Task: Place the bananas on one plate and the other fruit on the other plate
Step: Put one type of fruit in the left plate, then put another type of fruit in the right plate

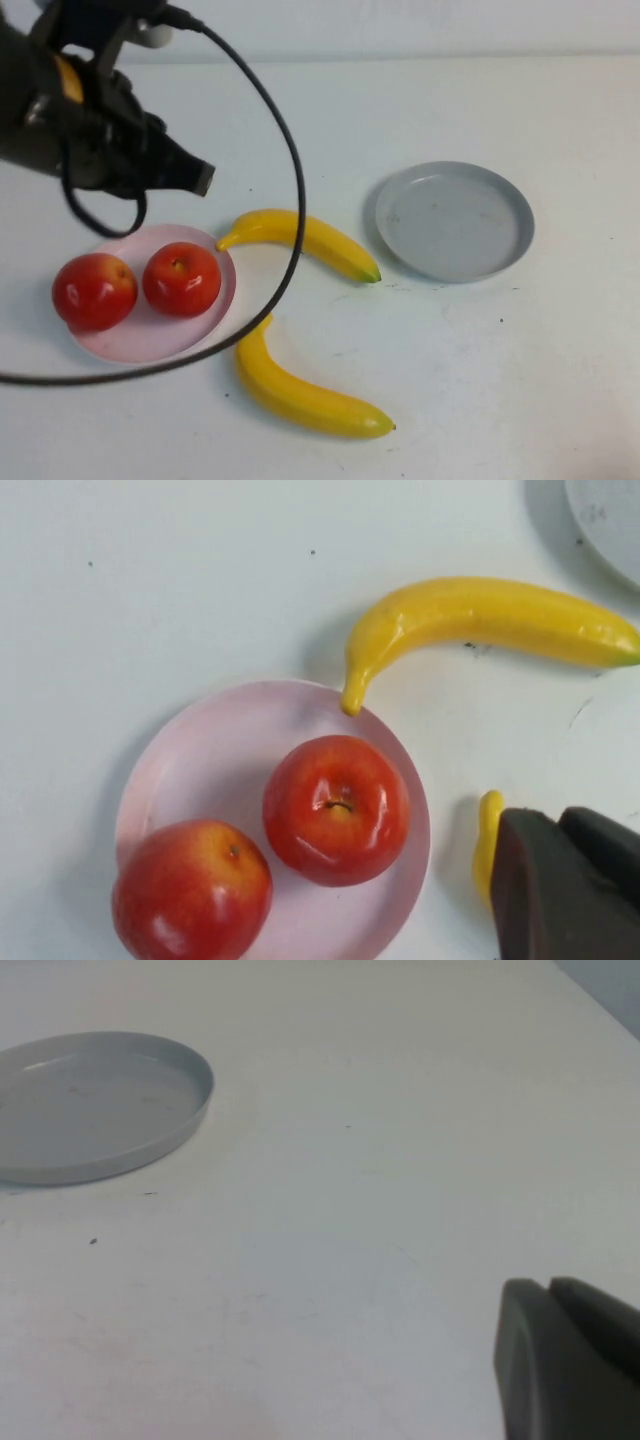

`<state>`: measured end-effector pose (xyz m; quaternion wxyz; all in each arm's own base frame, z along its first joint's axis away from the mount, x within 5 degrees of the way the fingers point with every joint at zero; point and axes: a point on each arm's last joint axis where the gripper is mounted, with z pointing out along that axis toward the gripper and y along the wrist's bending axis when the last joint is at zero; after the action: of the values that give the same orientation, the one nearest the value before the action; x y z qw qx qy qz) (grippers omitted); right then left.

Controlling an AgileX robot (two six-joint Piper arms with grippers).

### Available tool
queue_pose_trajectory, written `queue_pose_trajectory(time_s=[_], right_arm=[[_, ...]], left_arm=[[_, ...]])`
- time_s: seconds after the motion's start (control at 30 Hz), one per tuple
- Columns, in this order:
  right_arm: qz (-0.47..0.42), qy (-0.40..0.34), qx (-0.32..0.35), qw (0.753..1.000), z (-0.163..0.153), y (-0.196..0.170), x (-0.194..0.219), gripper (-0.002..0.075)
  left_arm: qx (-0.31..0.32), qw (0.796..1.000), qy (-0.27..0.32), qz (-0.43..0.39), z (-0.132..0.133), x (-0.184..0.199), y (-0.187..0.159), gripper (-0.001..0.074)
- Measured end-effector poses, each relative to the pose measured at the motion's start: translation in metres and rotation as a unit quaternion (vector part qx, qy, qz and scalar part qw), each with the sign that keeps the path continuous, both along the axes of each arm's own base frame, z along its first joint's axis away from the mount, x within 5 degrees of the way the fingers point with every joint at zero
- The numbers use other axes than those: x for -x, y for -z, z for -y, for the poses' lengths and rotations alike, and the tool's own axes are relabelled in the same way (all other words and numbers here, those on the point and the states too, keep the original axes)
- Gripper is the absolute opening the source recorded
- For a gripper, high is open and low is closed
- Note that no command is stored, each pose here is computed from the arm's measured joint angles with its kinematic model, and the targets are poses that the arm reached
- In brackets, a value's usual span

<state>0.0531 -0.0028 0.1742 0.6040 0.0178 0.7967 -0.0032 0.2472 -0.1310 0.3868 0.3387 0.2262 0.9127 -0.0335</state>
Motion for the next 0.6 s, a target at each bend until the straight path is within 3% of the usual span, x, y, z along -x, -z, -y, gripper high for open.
queue_pose_trajectory(time_s=[0.27, 0.6], right_arm=[[0.0, 0.0, 0.0, 1.0, 0.0, 0.0, 0.0, -0.0015], [0.0, 0.0, 0.0, 1.0, 0.0, 0.0, 0.0, -0.0015]], left_arm=[[0.078, 0.994, 0.006, 0.07, -0.036, 0.072, 0.038, 0.0003], [0.108, 0.99, -0.003, 0.091, -0.071, 0.133, 0.099, 0.0003]])
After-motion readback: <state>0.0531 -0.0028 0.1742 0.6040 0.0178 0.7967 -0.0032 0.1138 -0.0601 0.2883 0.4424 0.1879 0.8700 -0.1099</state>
